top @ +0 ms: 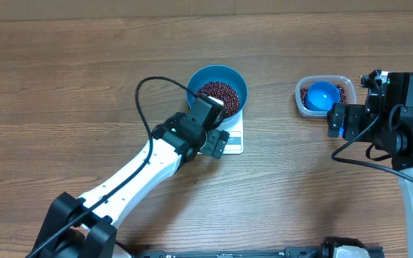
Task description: Scoop item into bowl and weigh 150g on scale
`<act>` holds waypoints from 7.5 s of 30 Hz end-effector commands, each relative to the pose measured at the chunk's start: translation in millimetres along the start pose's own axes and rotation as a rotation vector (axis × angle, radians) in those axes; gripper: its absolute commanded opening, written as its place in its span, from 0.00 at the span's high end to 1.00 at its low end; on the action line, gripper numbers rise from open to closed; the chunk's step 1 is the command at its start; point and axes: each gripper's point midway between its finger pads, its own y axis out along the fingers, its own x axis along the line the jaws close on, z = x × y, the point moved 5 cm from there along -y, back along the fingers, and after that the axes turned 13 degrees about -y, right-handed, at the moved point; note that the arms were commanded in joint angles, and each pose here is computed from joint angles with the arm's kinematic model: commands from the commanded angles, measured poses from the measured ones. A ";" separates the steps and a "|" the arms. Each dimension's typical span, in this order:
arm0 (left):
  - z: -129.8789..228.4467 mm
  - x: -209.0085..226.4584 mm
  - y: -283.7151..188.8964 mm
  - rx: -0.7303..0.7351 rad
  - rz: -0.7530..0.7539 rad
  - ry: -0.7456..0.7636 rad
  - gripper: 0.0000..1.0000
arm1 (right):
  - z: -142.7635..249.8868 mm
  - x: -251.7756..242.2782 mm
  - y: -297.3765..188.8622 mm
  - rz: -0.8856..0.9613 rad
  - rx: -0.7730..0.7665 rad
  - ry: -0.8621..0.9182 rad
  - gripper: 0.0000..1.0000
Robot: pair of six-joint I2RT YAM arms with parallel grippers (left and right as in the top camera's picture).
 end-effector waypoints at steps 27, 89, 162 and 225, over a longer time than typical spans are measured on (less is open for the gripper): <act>-49.2 13.6 -7.0 -0.125 0.102 -0.196 0.01 | -5.0 -0.6 -4.7 -0.001 -0.022 -0.005 0.00; 8.0 -1.6 -5.4 0.150 0.132 -0.197 0.01 | -5.0 -0.6 -4.7 -0.001 -0.022 -0.005 0.00; 83.3 131.3 -132.6 -1.141 0.152 -0.006 0.00 | -5.0 -0.6 -4.7 -0.001 -0.022 -0.005 0.00; 97.4 144.3 -109.2 -1.012 0.087 -0.087 0.00 | -5.0 -0.6 -4.7 -0.001 -0.022 -0.005 0.00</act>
